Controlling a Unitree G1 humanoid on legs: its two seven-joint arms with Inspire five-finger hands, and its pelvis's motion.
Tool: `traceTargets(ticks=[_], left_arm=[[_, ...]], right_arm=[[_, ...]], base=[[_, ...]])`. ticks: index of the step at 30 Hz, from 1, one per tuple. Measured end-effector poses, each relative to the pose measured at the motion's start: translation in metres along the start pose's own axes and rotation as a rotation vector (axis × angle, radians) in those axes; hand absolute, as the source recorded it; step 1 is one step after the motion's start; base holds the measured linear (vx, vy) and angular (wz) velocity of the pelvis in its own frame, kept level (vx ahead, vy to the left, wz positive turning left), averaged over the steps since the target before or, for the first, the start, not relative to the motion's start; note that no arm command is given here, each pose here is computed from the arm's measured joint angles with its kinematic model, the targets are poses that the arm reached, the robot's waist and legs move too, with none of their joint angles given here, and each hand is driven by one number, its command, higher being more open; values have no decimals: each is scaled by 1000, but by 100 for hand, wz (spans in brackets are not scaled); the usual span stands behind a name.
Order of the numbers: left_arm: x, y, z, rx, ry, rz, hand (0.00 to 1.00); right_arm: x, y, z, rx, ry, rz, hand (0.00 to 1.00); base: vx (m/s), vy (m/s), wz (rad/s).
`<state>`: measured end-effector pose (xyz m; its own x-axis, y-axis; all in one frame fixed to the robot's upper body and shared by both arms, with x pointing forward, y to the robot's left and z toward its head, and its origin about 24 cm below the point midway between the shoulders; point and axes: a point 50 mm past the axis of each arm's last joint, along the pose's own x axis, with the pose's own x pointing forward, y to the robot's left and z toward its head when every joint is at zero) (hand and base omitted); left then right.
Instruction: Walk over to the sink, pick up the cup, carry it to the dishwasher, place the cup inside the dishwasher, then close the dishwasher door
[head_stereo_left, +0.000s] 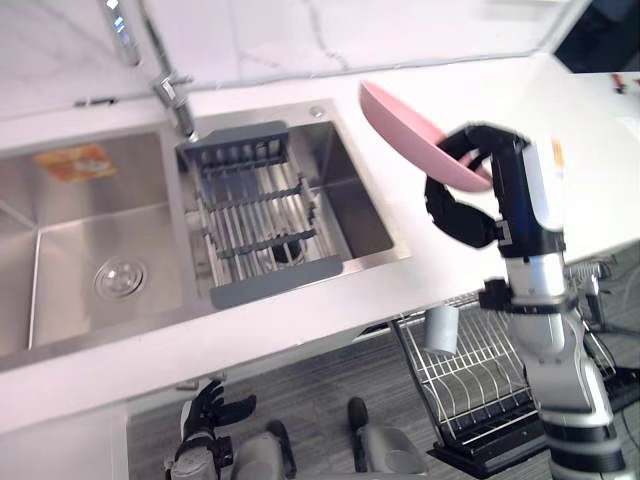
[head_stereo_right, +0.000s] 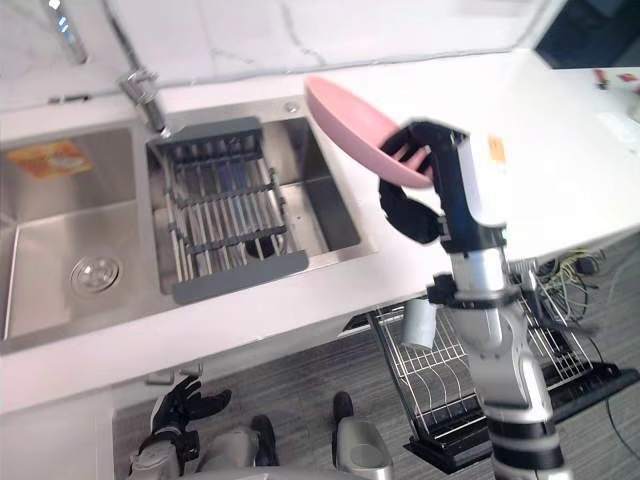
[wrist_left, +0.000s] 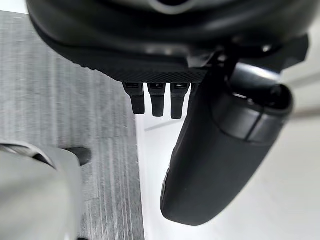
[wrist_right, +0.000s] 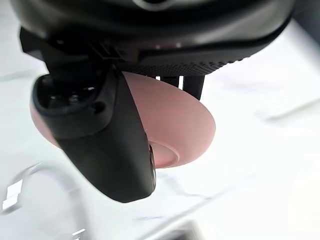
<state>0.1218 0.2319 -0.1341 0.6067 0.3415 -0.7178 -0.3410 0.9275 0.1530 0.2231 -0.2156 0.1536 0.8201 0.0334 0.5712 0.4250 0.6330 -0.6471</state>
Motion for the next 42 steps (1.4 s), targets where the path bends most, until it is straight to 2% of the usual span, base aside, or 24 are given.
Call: traceTargets(ticks=[6, 10, 15, 19, 23, 28, 32, 33, 42], left_arm=[[-10, -4, -27, -18, 94, 4, 90], [-14, -8, -35, -29, 123, -1, 90], [-18, -33, -36, -53, 122, -65, 90], [-16, -48, -24, -39, 79, -118, 90], [-14, -63, -13, -44, 44, -158, 90], [-7, -75, 12, -27, -32, -195, 90], [-4, -78, 26, -16, -92, -202, 90], [-4, -79, 31, -16, -112, -208, 90], [-4, -91, 50, -44, -175, -247, 90]], right_arm=[[-66, 3, -56, -36, 428, 11, 30], [-88, -5, -66, -66, 554, -32, 30], [-126, -6, -74, -74, 755, -94, 30], [-169, -1, -96, -62, 1010, -147, 30], [-155, 6, -100, -33, 969, -177, 30], [-117, 17, -131, 38, 974, -185, 30], [-80, 9, -144, 75, 929, -235, 30], [-71, 9, -147, 103, 926, -251, 90], [-35, 15, -151, 255, 923, -325, 90]], base=[[-69, 1, -50], [-69, -13, -27], [-49, -6, -12], [29, 4, -4], [11, 13, -1], [-30, 2, 12], [11, -15, 10], [53, -20, 6], [56, -23, 10]])
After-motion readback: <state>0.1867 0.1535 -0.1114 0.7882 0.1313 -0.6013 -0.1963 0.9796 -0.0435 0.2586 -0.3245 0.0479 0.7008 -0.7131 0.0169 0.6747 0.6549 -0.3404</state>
